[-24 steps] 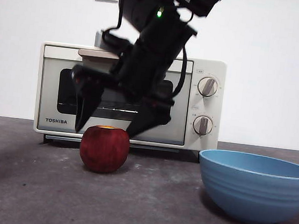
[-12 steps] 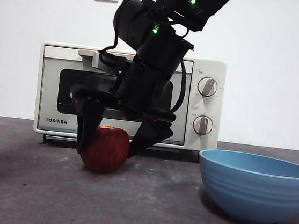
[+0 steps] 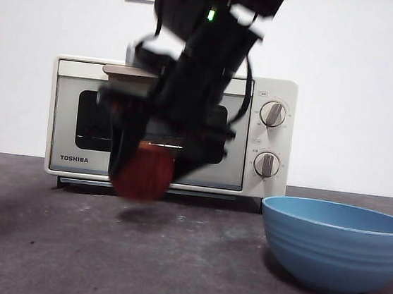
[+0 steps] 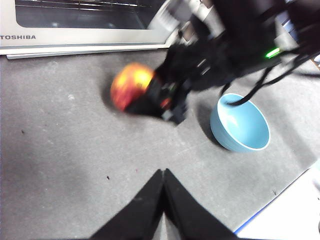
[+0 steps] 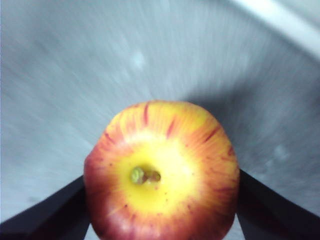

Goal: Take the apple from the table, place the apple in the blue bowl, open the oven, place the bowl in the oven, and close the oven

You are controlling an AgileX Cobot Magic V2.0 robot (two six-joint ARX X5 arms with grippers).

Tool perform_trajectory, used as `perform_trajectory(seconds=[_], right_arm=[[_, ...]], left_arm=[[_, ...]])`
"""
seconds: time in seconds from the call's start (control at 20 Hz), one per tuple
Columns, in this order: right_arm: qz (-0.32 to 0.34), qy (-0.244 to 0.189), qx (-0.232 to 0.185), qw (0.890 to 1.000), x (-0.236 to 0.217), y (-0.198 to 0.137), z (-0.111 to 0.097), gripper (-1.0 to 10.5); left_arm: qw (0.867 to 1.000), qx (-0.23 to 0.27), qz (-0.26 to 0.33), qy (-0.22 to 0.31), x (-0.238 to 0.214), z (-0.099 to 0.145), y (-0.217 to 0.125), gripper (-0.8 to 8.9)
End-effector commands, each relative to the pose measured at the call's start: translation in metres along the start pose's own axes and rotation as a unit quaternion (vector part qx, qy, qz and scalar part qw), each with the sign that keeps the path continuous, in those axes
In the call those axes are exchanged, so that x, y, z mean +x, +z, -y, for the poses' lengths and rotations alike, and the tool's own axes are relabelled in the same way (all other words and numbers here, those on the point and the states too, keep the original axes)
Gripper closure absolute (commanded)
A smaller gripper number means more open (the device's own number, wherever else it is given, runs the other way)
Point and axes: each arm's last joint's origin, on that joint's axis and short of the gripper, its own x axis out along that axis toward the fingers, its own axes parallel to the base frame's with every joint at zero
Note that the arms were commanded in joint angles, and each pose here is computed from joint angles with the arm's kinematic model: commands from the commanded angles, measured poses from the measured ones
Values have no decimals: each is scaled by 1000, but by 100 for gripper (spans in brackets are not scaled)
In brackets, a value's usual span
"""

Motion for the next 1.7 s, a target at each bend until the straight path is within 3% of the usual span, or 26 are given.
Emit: perform_trajectory(seconds=[0.05,0.25,0.4,0.6,0.75,1.1,1.3,1.7], right_arm=[[40,14,-3,999,-32,13,-11,642],[38,5,-17,999,-89,9,-14,641],[43,-28,-26,998,-126,0,-12,641],[37,-71,-26,996,-146,-36,-3,641],[21,-103,-20,994,-145,-74,10,641],[16,-116,45,992,-108,-140,38,640],[35,-98,63,993,-92,-157,43,592],[28,-100,63,993,-91,-159,44,520]], left_arm=[[1000,10,8,-2,-1,2,5,806],[1000,12,8,-2,0,1,6,806],[1000,17,16,-3,1,1,9,806],[1000,18,18,-4,2,0,10,806],[1000,18,18,-4,3,0,11,806],[1000,15,13,-3,5,-1,11,806],[1000,13,10,-3,6,-2,11,806],[1000,9,3,-2,9,-4,12,806]])
